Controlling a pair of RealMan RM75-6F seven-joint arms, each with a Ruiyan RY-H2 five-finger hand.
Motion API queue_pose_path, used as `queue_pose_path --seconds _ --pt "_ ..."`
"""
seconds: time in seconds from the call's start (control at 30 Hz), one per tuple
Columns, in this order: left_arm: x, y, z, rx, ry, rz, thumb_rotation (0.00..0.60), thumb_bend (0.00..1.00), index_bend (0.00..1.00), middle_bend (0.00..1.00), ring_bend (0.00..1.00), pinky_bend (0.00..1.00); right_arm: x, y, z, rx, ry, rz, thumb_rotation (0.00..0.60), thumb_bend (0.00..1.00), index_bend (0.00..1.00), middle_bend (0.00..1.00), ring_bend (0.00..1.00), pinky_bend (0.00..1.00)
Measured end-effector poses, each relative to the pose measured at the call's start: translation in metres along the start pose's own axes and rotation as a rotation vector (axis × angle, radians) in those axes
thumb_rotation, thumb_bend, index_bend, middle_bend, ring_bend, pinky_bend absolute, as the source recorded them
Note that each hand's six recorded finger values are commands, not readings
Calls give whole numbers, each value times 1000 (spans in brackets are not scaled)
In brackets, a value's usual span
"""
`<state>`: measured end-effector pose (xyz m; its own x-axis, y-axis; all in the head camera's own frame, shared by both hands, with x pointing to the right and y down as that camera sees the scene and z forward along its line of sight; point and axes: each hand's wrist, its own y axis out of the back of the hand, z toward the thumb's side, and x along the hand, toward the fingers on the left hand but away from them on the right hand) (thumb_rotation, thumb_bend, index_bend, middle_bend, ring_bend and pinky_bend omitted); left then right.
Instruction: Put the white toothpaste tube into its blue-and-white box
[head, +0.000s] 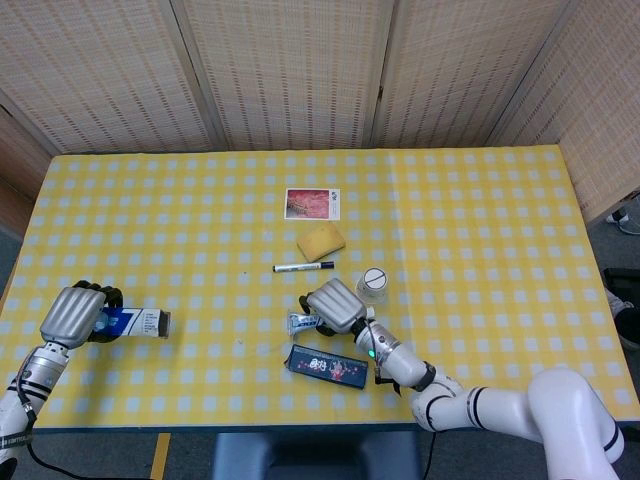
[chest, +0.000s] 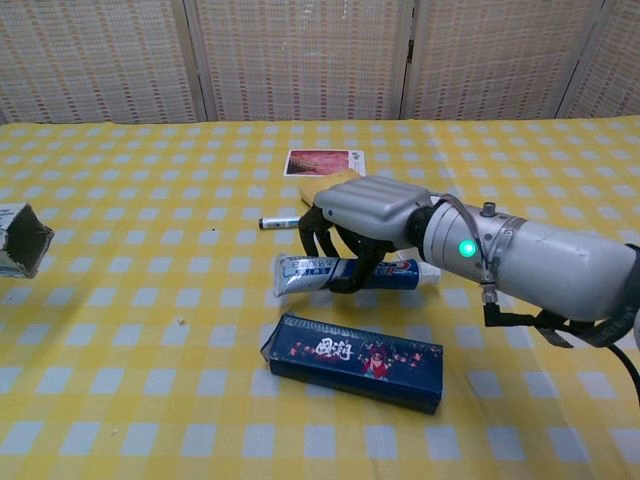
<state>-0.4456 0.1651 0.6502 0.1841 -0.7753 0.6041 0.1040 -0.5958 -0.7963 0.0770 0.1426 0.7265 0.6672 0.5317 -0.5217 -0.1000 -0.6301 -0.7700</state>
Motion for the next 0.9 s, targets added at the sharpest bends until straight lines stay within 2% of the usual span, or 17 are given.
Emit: queue_pose_path --seconds 0.13,0.33,0.63,0.77,0.9 --pt "-1 2 2 -9 3 8 600 186 650 616 496 390 6 14 -4 -75 2 -61 600 361 754 609 664 637" --pt "-4 4 6 -64 13 12 600 191 650 616 497 390 19 39 -12 -273 8 -152 600 361 755 613 688 656" --pt "-4 10 28 -117 32 24 600 189 656 623 504 393 48 87 -16 -730 82 -303 600 361 755 613 687 656" --pt "-5 11 51 -179 29 18 600 189 656 624 504 392 69 112 -13 -930 156 -370 600 361 755 613 684 656" --pt "-5 9 77 -260 22 -4 600 190 656 624 503 393 90 132 -10 -1076 234 -449 600 361 755 614 686 657"
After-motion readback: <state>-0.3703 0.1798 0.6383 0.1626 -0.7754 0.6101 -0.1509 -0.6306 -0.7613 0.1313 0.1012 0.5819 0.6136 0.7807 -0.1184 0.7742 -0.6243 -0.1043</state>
